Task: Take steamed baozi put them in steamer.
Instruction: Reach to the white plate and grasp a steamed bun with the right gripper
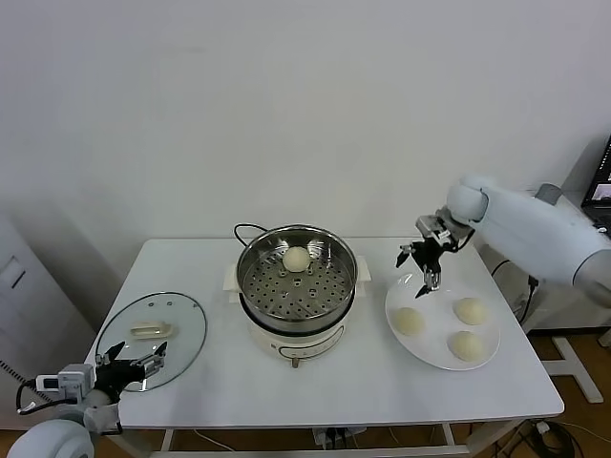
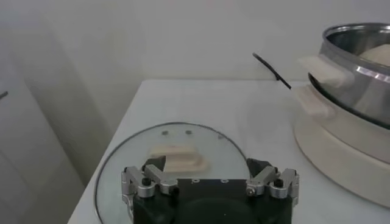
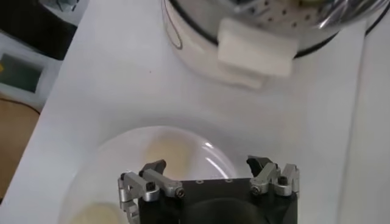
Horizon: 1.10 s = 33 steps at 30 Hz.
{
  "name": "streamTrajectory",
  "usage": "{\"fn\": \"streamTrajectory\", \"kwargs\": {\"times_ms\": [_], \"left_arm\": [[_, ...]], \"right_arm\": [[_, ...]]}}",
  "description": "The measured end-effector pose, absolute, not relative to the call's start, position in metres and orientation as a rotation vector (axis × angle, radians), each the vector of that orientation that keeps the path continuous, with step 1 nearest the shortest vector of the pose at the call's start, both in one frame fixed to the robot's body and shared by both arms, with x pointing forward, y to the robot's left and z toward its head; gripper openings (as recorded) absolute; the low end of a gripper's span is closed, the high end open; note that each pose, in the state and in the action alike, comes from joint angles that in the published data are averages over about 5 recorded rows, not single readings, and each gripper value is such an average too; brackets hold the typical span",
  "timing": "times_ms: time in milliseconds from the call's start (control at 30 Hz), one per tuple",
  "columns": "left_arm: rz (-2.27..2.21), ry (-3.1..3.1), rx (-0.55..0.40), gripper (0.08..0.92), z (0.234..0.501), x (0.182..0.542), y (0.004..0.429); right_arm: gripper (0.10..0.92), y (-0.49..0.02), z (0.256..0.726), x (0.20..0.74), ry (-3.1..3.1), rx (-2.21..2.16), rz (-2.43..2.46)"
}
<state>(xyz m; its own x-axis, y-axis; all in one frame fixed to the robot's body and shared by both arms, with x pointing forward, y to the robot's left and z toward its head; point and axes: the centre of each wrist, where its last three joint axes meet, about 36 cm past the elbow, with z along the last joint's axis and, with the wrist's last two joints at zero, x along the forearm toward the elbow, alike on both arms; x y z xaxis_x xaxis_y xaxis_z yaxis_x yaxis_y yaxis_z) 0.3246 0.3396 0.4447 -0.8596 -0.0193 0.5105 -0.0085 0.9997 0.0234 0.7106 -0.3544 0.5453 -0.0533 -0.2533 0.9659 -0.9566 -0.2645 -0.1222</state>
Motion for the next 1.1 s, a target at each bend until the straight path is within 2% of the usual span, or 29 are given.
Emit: {"fn": "streamTrajectory", "kwargs": {"times_ms": [667, 800, 1100], "left_arm": [[-0.03, -2.605, 0.02, 0.823, 0.445, 0.324, 0.34], [-0.03, -2.604, 0.02, 0.823, 0.445, 0.324, 0.34], [-0.036, -2.602, 0.02, 0.823, 0.444, 0.323, 0.341]], "right_arm": [[0.814, -0.365, 0.477, 0.694, -1.337, 1.519, 1.282], [0.775, -0.367, 0.47, 0.694, -1.338, 1.512, 1.272], [0.613, -0.366, 0.459, 0.694, -1.348, 1.512, 1.253]]}}
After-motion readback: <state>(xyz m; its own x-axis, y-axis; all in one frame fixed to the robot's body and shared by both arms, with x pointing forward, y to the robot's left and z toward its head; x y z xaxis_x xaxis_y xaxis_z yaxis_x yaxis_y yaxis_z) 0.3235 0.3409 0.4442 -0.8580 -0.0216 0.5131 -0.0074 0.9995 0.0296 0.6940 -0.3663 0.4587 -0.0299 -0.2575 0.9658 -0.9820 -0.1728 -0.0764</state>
